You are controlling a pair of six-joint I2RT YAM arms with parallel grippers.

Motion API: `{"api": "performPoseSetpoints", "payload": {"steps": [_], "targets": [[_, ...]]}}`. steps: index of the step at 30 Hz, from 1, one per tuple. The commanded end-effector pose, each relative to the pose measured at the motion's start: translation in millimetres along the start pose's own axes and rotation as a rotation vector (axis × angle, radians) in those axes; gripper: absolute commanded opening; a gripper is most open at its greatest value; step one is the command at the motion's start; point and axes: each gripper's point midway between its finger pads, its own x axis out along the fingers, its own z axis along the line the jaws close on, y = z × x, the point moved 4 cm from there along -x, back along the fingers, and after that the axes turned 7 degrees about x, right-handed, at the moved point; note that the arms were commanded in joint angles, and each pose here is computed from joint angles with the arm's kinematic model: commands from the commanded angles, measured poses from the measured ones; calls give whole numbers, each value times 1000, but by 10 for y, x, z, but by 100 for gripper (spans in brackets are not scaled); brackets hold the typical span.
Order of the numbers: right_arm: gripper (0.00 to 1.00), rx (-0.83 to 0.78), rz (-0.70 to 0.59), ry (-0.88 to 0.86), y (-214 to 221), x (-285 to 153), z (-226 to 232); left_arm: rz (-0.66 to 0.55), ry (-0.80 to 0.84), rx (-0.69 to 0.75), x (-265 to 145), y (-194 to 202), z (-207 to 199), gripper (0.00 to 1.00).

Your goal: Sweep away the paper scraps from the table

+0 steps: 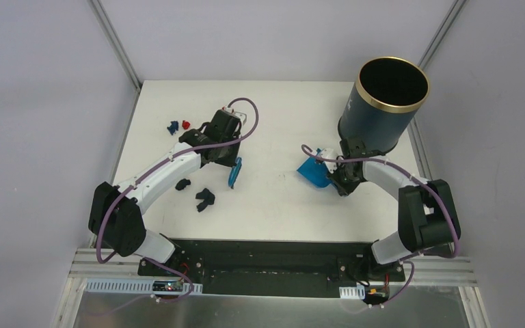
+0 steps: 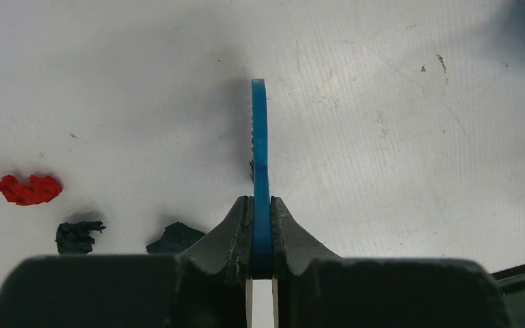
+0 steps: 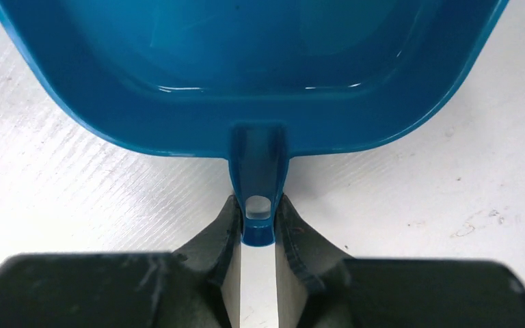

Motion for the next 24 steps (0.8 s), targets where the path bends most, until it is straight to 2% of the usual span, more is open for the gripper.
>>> {"api": "performPoseSetpoints", "payload": {"steps": [1,5,11,12,13,14,24], "targets": [[10,-12,-188,119,-170,7,-123,-53,35,-12,-33,-116,-41,0],[10,-2,-225,145,-123,-11,-143,-39,56,-12,-2,-113,-67,0],[10,54,-212,160,-12,-65,-251,-39,59,-13,-4,-106,-66,0],[46,60,-255,81,-71,-55,-160,-40,60,-13,-9,-109,-68,0],[71,67,-287,5,-116,-47,-70,-40,60,-13,-9,-110,-65,0],[74,71,-286,-11,-116,-47,-61,-40,62,-14,-8,-111,-67,0],[74,103,-255,-53,-81,-28,-86,-40,69,-14,-15,-108,-78,0]]}}
